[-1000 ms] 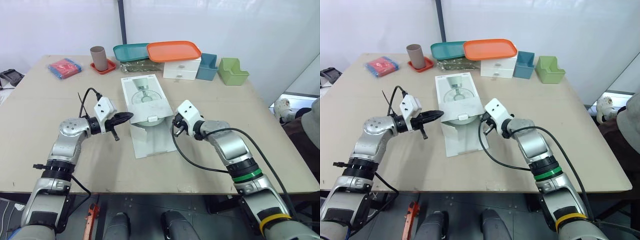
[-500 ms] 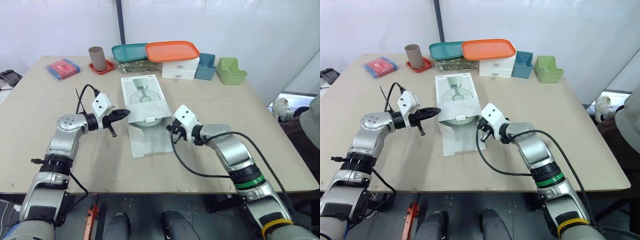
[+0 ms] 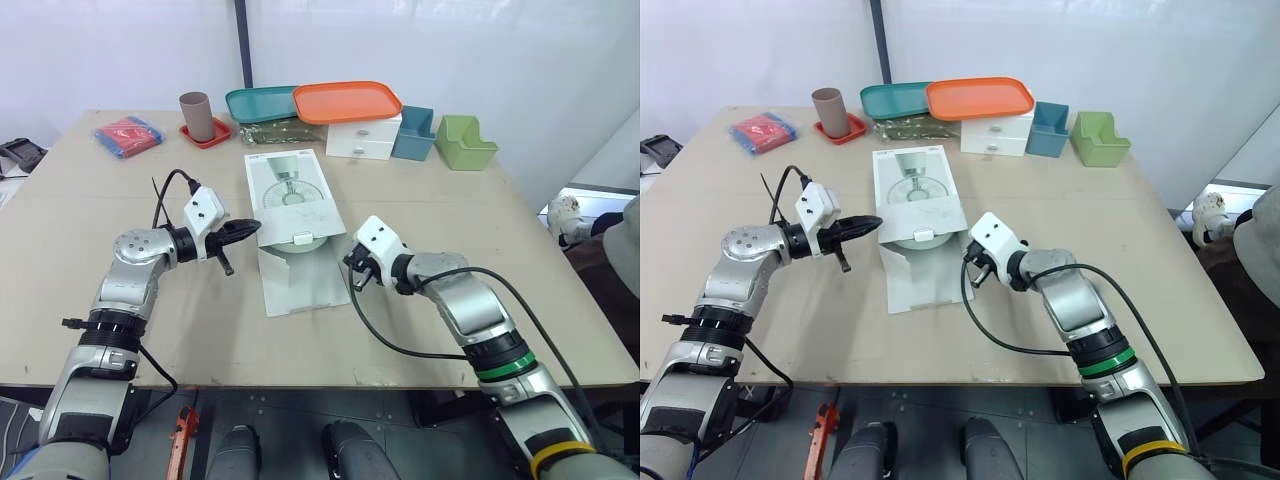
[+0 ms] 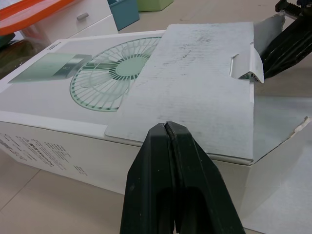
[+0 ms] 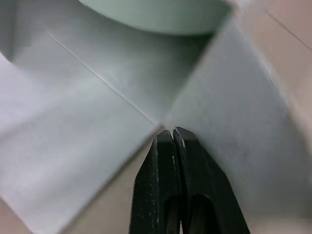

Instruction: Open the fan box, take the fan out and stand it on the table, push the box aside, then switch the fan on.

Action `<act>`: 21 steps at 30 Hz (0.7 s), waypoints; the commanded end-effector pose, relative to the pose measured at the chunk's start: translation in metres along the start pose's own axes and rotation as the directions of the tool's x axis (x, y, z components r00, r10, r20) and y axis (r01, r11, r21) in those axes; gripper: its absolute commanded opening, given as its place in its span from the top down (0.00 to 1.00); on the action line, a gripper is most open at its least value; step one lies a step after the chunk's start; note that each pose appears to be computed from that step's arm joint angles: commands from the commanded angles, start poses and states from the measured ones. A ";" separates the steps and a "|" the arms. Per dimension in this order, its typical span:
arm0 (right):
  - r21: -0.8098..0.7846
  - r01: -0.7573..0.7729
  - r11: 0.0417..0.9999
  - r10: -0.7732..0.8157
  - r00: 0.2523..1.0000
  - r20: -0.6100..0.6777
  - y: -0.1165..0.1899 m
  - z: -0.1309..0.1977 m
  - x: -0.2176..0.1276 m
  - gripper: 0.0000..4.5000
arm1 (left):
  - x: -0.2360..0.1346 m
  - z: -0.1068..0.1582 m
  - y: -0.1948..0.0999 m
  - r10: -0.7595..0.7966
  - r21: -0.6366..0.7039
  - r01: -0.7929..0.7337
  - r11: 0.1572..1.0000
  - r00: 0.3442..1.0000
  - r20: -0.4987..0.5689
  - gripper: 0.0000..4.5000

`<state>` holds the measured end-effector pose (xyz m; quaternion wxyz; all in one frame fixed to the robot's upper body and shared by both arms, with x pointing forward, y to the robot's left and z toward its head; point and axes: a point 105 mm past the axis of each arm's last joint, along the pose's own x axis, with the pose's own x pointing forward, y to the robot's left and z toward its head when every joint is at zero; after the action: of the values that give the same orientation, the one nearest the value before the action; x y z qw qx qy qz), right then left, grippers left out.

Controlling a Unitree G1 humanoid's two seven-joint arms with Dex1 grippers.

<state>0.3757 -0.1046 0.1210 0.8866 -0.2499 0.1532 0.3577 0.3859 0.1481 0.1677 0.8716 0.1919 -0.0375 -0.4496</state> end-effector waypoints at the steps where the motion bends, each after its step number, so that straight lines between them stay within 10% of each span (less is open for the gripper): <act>1: -0.015 0.089 0.996 -0.089 0.996 0.012 -0.024 0.003 -0.009 0.99 | 0.001 -0.007 -0.006 -0.014 -0.010 0.014 1.000 1.000 -0.028 0.98; 21: 0.016 0.050 0.999 -0.052 0.990 0.131 -0.008 0.039 0.012 0.99 | 0.000 -0.008 -0.007 -0.001 -0.013 0.001 1.000 1.000 -0.026 0.98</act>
<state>0.3961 -0.0911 0.1328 0.9075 -0.2241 0.1239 0.3331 0.3847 0.1463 0.1663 0.8744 0.1882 -0.0413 -0.4454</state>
